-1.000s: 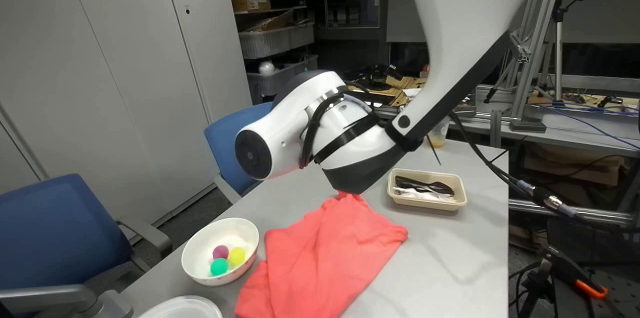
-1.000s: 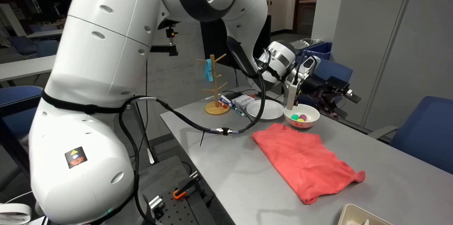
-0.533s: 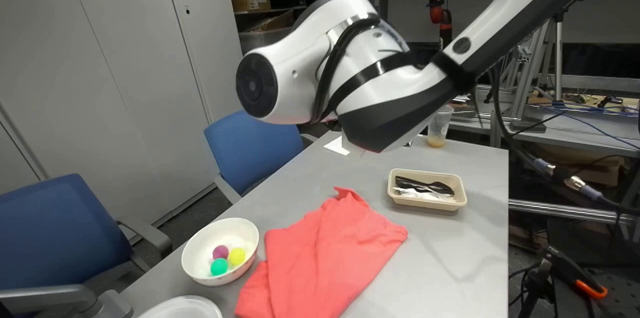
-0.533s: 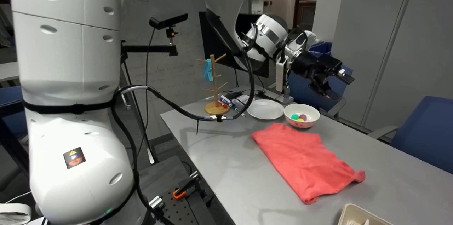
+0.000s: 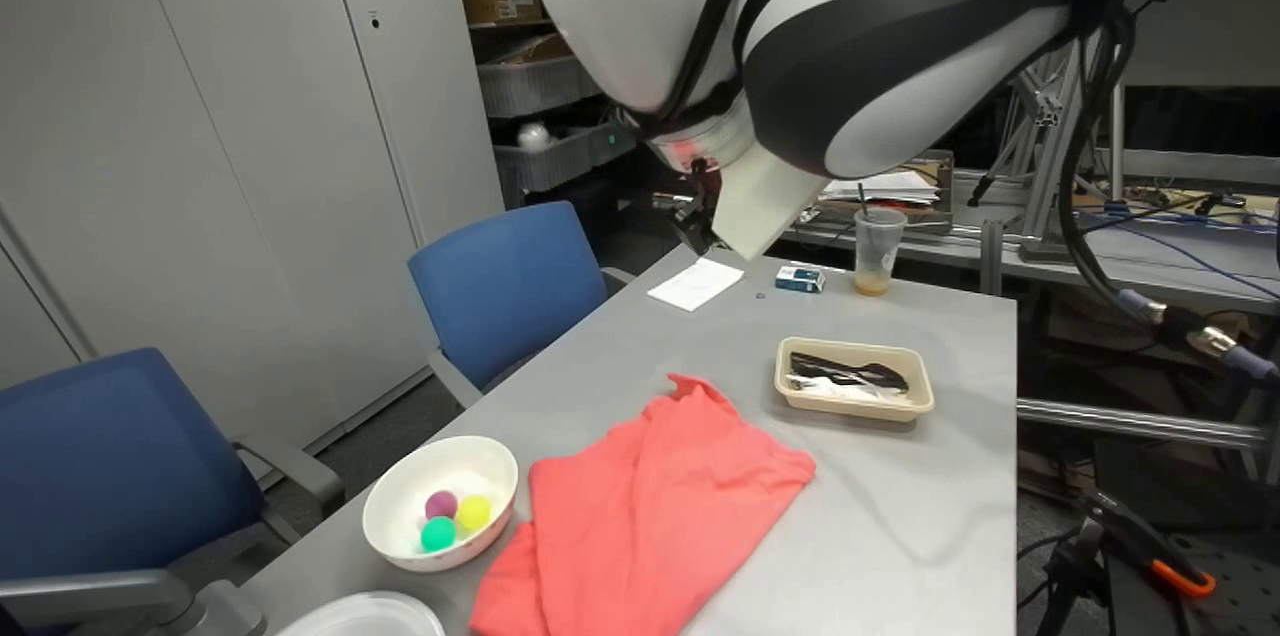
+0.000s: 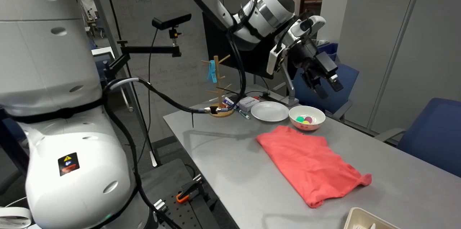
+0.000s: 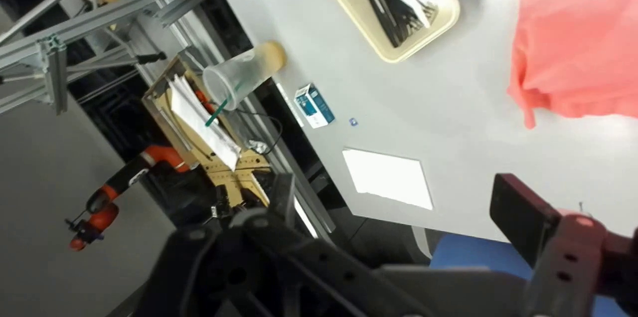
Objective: Fold the right sleeve and then the left sleeve of the sweatshirt, fold the sweatshirt in half from bottom to top
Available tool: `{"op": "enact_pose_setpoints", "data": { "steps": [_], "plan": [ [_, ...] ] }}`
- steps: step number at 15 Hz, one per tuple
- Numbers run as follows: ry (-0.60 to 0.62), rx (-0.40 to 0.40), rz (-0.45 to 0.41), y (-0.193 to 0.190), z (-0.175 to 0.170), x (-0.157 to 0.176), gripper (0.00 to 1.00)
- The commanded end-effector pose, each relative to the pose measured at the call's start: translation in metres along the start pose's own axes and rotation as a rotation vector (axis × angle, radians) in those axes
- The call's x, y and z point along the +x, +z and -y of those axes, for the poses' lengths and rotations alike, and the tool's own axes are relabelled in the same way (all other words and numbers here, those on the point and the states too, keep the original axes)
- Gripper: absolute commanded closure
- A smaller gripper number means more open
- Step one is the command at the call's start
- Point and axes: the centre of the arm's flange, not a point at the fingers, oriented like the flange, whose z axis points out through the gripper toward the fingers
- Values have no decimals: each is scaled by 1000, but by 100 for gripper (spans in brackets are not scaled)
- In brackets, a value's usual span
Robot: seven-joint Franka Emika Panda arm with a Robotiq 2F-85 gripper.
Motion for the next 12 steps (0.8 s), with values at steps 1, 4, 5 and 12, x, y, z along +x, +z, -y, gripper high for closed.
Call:
{"op": "enact_pose_setpoints", "data": {
  "steps": [1, 4, 5, 12],
  "plan": [
    [24, 161, 42, -16, -21, -20, 0],
    [67, 248, 60, -22, -22, -29, 0],
    [77, 268, 68, -25, -24, -34, 0],
    [120, 331, 115, -36, -49, -82, 0]
  ]
}}
